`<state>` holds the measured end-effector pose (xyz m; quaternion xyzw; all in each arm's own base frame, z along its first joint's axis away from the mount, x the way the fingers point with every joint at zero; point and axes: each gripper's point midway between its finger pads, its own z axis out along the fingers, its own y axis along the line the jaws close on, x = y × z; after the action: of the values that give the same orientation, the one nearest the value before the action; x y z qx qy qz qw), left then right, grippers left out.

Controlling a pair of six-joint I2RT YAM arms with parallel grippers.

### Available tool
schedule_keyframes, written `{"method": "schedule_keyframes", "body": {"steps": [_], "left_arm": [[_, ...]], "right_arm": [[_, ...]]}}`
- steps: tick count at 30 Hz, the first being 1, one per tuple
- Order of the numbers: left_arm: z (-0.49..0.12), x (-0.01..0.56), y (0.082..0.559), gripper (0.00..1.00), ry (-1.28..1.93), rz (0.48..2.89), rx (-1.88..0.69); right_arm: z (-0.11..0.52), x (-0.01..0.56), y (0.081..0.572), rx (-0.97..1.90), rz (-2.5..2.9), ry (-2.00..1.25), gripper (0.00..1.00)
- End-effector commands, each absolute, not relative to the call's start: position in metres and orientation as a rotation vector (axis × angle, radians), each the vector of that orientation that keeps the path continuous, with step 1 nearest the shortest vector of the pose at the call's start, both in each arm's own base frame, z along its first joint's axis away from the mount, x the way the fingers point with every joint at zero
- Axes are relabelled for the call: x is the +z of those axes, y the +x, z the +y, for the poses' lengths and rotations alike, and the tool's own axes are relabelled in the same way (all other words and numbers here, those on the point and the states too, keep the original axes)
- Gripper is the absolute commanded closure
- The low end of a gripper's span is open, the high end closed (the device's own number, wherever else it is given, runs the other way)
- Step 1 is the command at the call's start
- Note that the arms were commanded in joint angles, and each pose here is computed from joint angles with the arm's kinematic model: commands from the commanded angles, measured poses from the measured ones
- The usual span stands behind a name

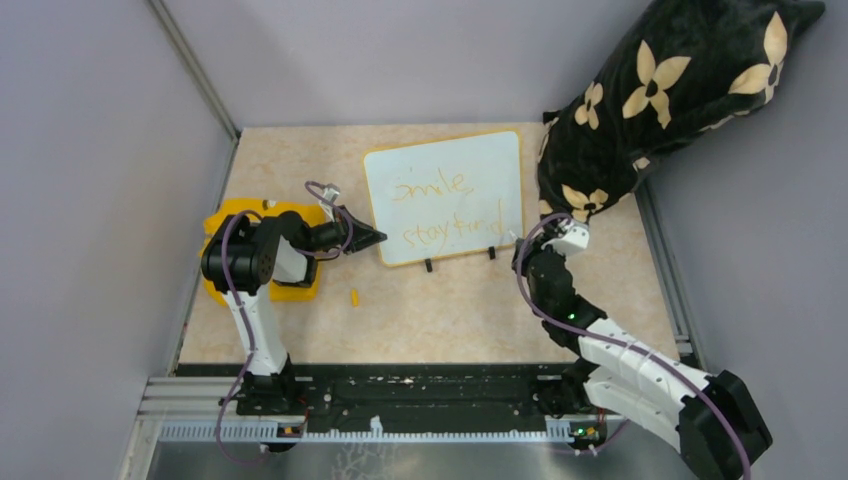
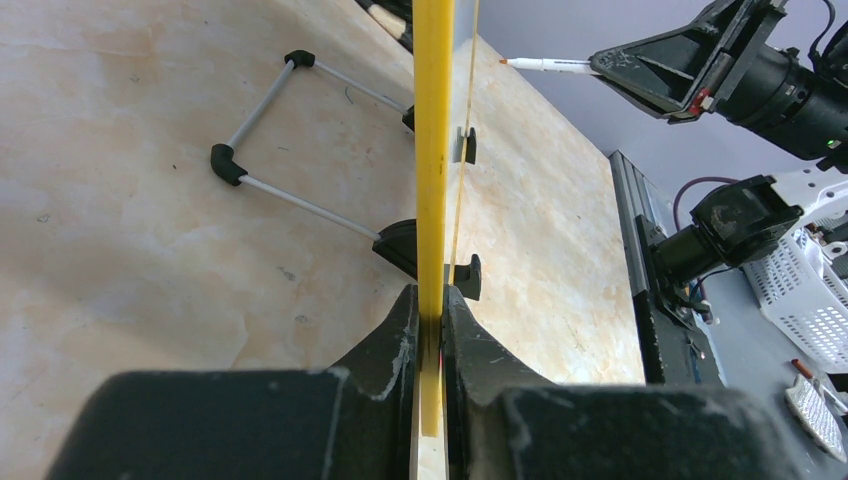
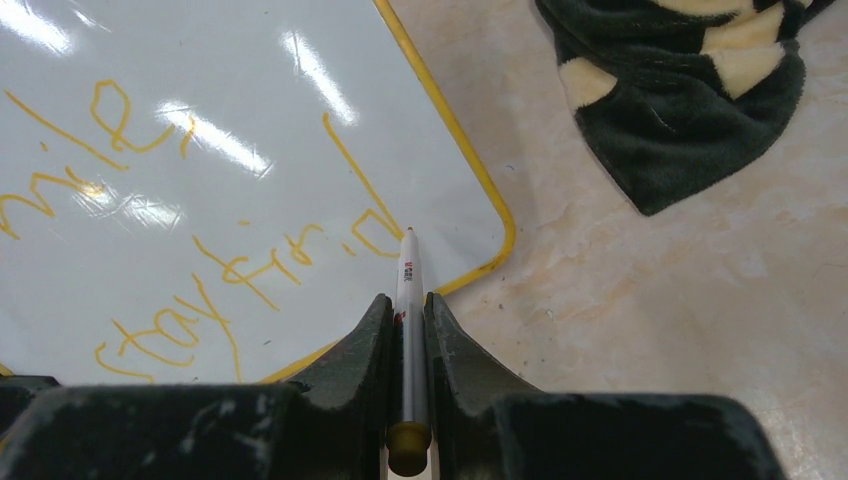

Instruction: Write a sentence on the whiteboard

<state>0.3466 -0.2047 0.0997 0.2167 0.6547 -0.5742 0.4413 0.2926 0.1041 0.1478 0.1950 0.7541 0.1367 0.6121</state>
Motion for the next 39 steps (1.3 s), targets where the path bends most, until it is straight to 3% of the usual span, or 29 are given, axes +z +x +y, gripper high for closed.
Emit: {"method": "schedule_keyframes", "body": {"steps": [1,39], "left_arm": [[-0.206,0.100,0.350,1.00,0.558,1.610,-1.412],[-0.206,0.101,0.350,1.00,0.560,1.609,-1.411]], "right_arm": [[0.103,0.171,0.306,0.343,1.655,0.504,1.00],[0.103,0.149,0.325,0.320,1.695,0.538,1.00]]}}
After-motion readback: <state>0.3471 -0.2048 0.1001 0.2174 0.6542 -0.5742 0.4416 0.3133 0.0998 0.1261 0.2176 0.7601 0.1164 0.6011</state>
